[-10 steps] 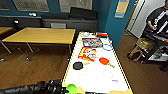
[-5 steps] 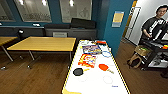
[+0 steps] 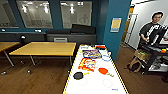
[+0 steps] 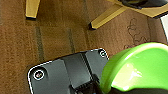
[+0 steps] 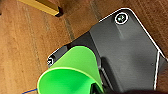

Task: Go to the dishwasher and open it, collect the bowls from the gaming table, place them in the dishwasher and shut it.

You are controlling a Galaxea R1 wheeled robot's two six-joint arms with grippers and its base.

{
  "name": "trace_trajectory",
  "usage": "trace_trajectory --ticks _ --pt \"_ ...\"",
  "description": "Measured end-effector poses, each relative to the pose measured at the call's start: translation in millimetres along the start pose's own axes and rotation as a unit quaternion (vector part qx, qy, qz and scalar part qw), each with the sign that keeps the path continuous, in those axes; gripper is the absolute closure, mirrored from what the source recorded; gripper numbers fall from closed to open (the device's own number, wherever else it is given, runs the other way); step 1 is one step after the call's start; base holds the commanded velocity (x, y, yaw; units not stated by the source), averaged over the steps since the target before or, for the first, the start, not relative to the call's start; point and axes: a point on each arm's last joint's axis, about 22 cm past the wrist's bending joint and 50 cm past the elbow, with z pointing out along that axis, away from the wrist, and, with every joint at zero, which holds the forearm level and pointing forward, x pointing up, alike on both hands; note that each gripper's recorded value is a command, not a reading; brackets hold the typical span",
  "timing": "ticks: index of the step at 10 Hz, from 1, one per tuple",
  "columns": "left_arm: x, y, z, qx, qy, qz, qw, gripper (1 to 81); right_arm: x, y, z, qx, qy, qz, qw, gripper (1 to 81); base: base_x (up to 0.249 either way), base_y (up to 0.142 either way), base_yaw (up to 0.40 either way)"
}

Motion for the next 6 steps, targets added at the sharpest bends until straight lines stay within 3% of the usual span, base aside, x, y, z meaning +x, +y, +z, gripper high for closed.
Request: trace_trajectory --ticks 3,6 --pt "-45 -15.6 26 0.005 -0.012 -0.002 0.9999 81.1 2 17 1 -0.021 0.004 -0.017 0.9996 81.1 0.000 0.000 0.000" --pt "-86 -51.6 38 0.029 -0.018 -0.002 0.9994 81.1 -19 41 -4 -0.045 -0.008 -0.050 0.9977 81.1 0.000 0.000 0.000"
